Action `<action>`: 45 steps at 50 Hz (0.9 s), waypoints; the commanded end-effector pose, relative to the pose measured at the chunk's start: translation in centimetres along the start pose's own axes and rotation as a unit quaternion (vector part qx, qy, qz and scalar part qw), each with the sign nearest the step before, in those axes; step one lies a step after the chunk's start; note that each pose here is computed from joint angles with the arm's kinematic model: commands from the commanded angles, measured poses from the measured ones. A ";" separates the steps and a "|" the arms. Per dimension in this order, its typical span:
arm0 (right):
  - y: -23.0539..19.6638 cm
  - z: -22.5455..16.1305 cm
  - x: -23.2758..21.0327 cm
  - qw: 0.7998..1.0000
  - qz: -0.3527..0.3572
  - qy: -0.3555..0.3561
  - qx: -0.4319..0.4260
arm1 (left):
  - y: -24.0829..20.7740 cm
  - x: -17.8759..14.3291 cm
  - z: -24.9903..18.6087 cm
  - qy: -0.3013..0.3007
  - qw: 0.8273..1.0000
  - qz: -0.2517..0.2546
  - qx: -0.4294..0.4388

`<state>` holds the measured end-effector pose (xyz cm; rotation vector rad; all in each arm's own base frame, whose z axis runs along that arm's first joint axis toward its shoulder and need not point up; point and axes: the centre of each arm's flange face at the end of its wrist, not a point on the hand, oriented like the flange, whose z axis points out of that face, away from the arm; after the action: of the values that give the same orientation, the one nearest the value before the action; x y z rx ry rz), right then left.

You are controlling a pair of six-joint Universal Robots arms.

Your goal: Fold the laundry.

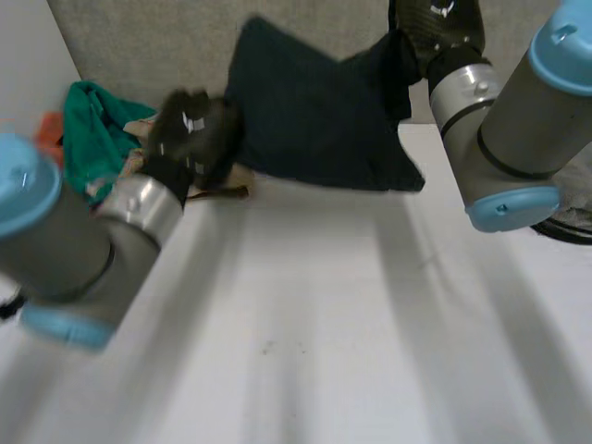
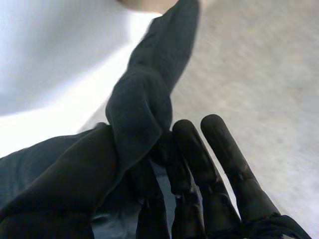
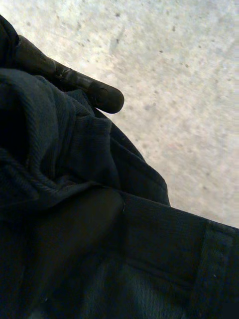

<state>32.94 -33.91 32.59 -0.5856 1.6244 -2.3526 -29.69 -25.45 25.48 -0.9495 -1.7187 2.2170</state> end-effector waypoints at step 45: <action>-7.4 -13.1 -1.2 0.979 -0.054 -0.198 -0.004 | 11.5 1.5 4.2 0.267 0.933 -0.152 -0.187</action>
<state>28.69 -19.25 36.23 -1.0826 1.3944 -2.1551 -30.45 -33.10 15.29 -1.1367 -1.8509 1.4701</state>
